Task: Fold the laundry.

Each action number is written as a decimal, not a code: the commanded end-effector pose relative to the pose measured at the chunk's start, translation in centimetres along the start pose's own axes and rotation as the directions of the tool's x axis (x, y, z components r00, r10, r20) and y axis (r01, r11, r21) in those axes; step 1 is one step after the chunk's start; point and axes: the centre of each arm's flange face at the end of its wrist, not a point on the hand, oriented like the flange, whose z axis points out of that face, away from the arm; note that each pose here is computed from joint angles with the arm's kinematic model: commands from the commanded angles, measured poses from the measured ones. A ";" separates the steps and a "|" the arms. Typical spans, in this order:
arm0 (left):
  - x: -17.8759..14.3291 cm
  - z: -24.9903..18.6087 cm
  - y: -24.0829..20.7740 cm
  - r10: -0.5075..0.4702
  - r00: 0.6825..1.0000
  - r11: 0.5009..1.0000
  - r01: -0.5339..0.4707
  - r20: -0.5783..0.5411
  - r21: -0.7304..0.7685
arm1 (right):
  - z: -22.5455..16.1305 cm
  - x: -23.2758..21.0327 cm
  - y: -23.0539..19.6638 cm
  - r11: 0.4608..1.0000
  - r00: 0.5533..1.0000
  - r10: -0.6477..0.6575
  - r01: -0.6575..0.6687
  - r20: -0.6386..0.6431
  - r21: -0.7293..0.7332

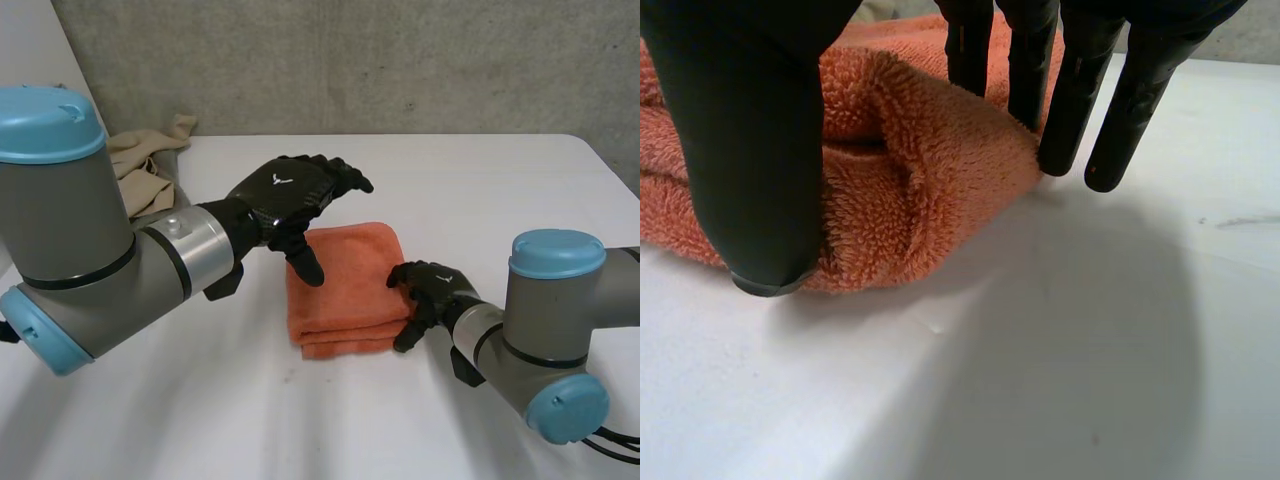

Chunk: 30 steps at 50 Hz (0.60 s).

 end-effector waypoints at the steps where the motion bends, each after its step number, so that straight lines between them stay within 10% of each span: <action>1: 0.1 -0.2 -0.3 0.003 1.000 1.000 -0.003 0.000 0.008 | 0.9 -0.4 -0.4 1.000 1.000 -0.006 0.005 0.013 0.027; 18: 0.3 -0.3 -0.2 0.002 1.000 1.000 -0.002 -0.004 0.004 | 4.2 0.7 -4.9 0.985 1.000 -0.019 0.019 0.000 0.173; 30: 0.2 -0.2 -0.1 0.001 1.000 1.000 -0.001 -0.002 0.006 | 8.9 14.0 -12.9 0.932 0.963 0.082 0.018 -0.258 0.363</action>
